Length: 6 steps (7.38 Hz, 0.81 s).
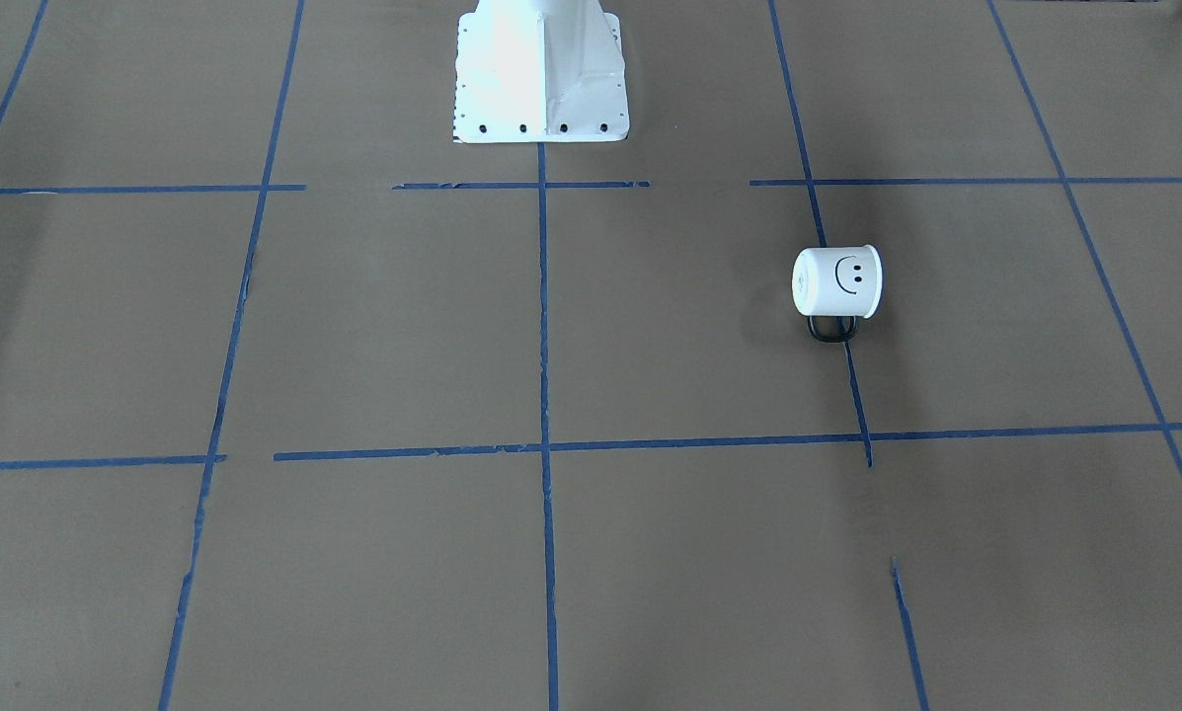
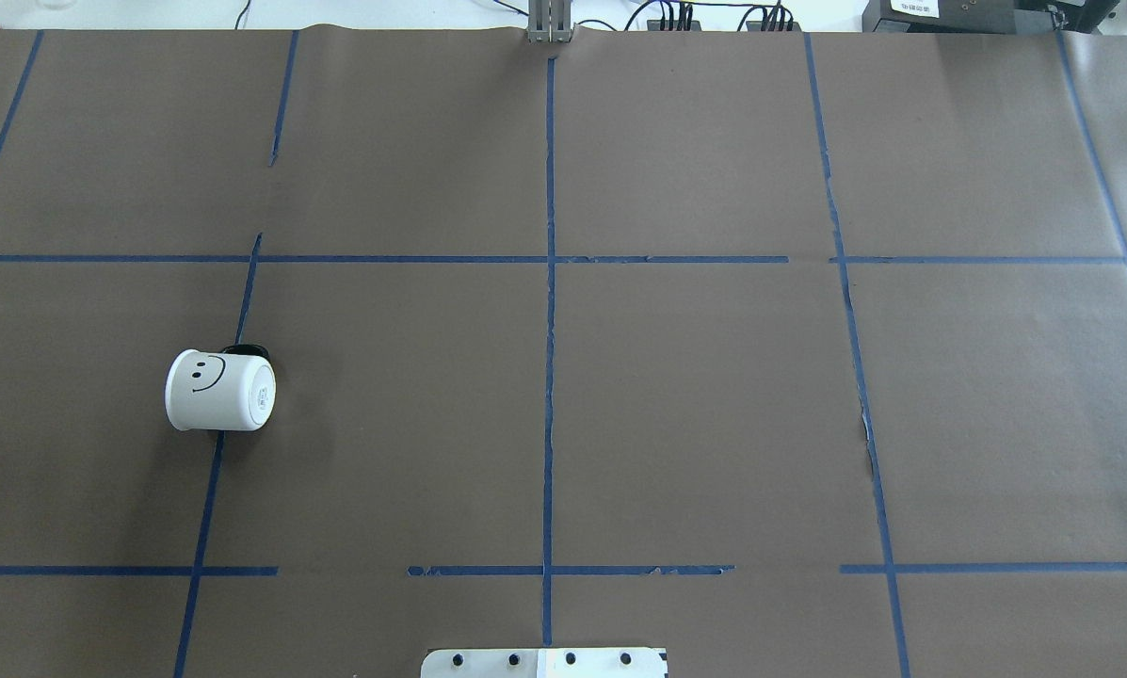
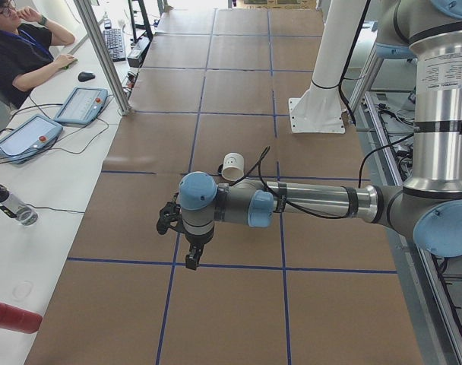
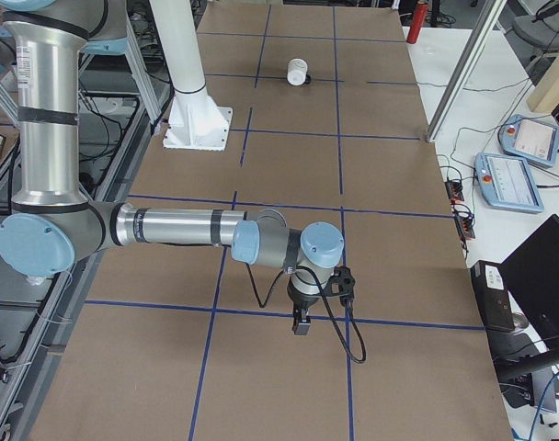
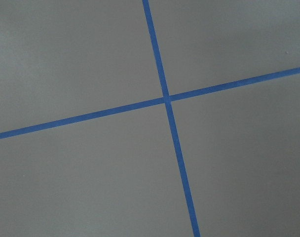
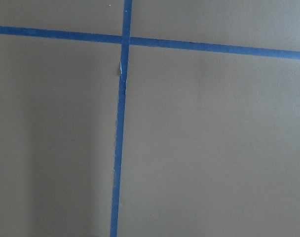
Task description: Flip mug
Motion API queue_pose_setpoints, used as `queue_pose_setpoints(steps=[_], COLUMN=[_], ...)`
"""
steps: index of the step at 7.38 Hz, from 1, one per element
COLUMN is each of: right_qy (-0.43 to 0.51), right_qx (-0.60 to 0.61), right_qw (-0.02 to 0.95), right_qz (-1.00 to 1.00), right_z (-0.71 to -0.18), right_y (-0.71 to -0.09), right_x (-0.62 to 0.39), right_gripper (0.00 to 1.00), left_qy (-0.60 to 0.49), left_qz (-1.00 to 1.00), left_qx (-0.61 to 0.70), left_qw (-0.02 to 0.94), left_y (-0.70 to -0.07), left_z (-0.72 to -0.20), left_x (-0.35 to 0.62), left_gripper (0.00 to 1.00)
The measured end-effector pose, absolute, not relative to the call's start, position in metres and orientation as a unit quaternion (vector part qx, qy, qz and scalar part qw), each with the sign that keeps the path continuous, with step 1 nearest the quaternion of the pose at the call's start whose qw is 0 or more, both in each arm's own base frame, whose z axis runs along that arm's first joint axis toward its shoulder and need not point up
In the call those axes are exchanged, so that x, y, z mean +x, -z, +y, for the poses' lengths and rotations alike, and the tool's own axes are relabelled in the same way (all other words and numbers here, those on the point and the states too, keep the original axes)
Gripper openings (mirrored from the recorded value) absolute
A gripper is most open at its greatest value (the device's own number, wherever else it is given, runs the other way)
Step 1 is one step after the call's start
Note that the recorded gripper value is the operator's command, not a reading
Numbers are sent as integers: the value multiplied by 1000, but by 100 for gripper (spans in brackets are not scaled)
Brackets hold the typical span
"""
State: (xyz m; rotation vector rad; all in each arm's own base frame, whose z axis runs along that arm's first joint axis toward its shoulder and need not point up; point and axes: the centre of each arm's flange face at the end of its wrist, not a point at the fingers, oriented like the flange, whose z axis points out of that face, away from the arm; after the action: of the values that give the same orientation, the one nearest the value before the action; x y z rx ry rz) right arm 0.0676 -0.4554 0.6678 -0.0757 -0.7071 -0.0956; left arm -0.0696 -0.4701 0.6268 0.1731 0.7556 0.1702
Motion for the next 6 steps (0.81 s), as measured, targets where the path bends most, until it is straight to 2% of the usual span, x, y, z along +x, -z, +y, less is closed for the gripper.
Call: queue_pose_setpoints(steps=[6], right_qy=[47], right_qx=[-37], right_qw=[936], right_qz=[-346], right_z=[-455], right_y=[-668], right_x=[68], right_gripper=[100], left_qy=[-95], left_qz=[368], left_qx=[104], left_qw=[919], left_y=[-613], left_z=[-482], left_x=[-68], left_gripper=[100])
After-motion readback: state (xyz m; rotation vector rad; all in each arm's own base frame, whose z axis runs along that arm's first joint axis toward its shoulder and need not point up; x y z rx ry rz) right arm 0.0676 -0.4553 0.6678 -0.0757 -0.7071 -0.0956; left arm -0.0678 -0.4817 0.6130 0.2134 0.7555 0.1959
